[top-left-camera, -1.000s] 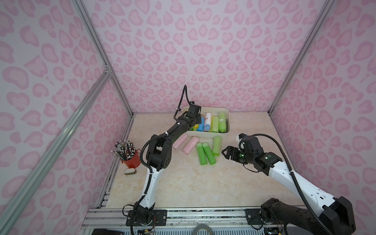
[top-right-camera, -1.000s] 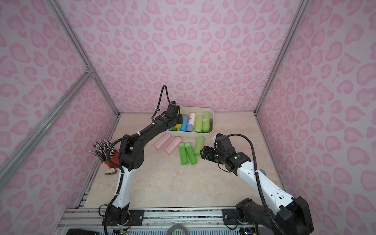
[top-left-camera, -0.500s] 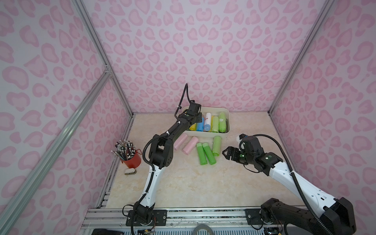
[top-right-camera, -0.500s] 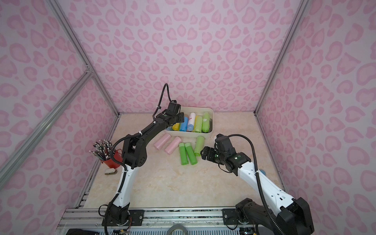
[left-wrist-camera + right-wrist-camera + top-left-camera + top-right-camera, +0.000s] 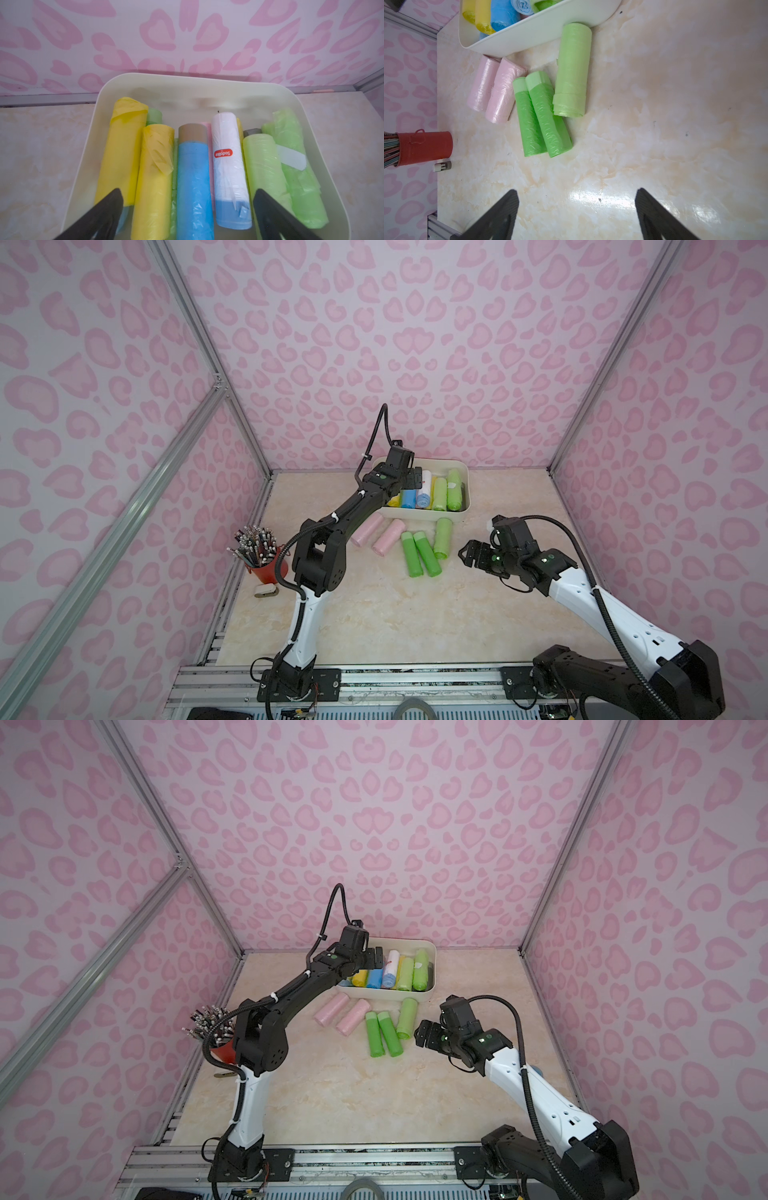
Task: Put the roll of trash bags into the storage box
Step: Place the roll of trash bags in the storage box.
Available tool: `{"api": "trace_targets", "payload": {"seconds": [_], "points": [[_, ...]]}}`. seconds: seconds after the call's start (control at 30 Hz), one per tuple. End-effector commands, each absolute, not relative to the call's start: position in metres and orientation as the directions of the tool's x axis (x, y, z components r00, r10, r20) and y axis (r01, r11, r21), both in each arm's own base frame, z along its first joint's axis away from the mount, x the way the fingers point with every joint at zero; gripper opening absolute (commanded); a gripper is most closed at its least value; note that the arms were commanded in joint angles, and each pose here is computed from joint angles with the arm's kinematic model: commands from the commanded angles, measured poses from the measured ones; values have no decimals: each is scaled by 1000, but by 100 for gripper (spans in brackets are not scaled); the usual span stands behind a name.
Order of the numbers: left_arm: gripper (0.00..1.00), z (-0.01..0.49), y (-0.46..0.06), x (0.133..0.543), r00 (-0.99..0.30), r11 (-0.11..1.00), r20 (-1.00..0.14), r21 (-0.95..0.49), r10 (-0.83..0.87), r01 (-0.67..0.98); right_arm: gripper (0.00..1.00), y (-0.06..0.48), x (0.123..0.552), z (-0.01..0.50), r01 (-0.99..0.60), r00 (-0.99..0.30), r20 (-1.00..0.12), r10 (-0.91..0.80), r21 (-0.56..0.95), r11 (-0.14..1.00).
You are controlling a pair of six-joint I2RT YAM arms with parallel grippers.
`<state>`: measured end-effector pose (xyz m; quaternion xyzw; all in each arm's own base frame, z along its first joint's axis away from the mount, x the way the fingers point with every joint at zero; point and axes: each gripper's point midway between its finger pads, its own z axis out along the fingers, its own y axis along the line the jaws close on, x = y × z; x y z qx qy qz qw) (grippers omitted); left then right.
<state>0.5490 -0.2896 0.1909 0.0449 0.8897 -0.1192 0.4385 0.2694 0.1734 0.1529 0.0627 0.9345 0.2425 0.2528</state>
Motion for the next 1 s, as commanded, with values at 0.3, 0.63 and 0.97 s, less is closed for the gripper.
{"api": "trace_targets", "payload": {"seconds": [0.3, 0.63, 0.97], "points": [[100, 252, -271, 482, -506, 929, -846, -306, -166, 208, 92, 165, 275, 135, 26, -882, -408, 238, 461, 887], [100, 254, -239, 406, -499, 872, -814, -445, -297, 206, 100, 192, 303, 110, 40, -910, -333, 247, 523, 852], [100, 229, -227, 368, -562, 838, -763, -504, -320, 208, 75, 216, 340, 99, 64, -892, -323, 316, 601, 797]]}}
